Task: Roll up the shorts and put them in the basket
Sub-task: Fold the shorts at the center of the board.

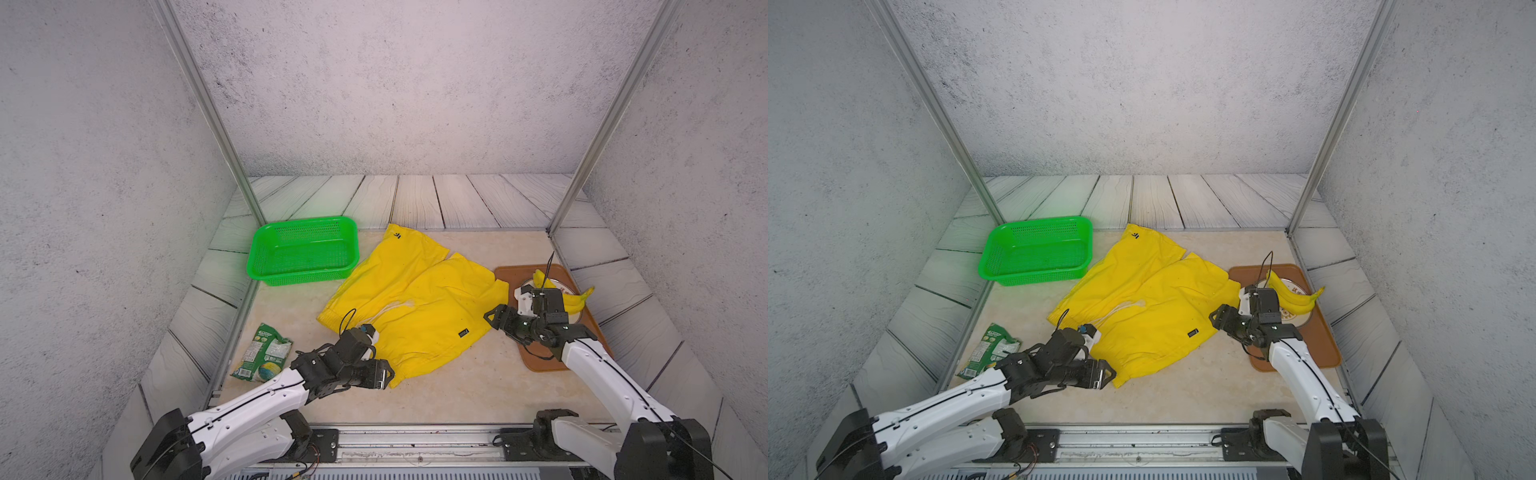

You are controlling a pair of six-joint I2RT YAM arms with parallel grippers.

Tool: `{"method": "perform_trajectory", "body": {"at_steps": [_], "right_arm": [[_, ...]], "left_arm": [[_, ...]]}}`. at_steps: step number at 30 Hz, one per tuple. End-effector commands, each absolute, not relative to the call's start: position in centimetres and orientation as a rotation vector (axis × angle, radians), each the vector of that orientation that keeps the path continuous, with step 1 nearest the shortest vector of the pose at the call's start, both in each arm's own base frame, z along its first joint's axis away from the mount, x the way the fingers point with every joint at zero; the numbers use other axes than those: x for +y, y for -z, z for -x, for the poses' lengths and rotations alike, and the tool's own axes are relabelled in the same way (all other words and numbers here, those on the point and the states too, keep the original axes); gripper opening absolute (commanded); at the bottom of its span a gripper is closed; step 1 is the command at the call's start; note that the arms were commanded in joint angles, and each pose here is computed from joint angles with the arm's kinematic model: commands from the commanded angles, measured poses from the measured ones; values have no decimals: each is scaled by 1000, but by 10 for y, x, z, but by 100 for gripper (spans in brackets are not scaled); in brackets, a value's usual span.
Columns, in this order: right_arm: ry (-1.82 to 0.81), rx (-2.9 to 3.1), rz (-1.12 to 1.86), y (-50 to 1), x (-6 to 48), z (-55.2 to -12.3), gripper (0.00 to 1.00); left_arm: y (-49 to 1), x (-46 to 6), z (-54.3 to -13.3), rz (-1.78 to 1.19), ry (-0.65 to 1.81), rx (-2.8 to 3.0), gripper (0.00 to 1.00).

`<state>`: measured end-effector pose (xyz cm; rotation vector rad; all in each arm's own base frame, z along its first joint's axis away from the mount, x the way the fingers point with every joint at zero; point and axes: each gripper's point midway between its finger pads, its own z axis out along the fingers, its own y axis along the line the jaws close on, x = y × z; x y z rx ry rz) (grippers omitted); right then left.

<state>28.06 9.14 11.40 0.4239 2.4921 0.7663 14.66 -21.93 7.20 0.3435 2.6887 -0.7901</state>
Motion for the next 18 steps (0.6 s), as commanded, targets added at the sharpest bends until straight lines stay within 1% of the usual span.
{"method": "perform_trajectory", "body": {"at_steps": [1, 5, 8, 10, 13, 15, 17, 18], "right_arm": [[-782, 2490, -418, -114, 95, -282, 74], [-773, 2496, -425, -113, 94, -283, 73], [-766, 2498, -425, -113, 93, -285, 73], [-760, 2502, -426, -111, 93, -286, 73], [-750, 2512, -426, -108, 92, -288, 73], [-720, 2516, -429, -107, 89, -291, 73], [-680, 2523, -434, -108, 85, -297, 72], [-659, 2527, -434, -110, 83, -300, 72]], "left_arm": [[-65, -230, -150, -436, 744, 2687, 74], [-55, -245, -142, -526, 740, 2698, 74], [-53, -251, -142, -566, 704, 2689, 74], [-53, -254, -144, -584, 683, 2665, 73], [-53, -255, -149, -582, 640, 2639, 66], [-52, -256, -151, -589, 623, 2622, 55], [-47, -254, -152, -588, 588, 2631, 42], [-44, -251, -153, -586, 562, 2643, 31]]}}
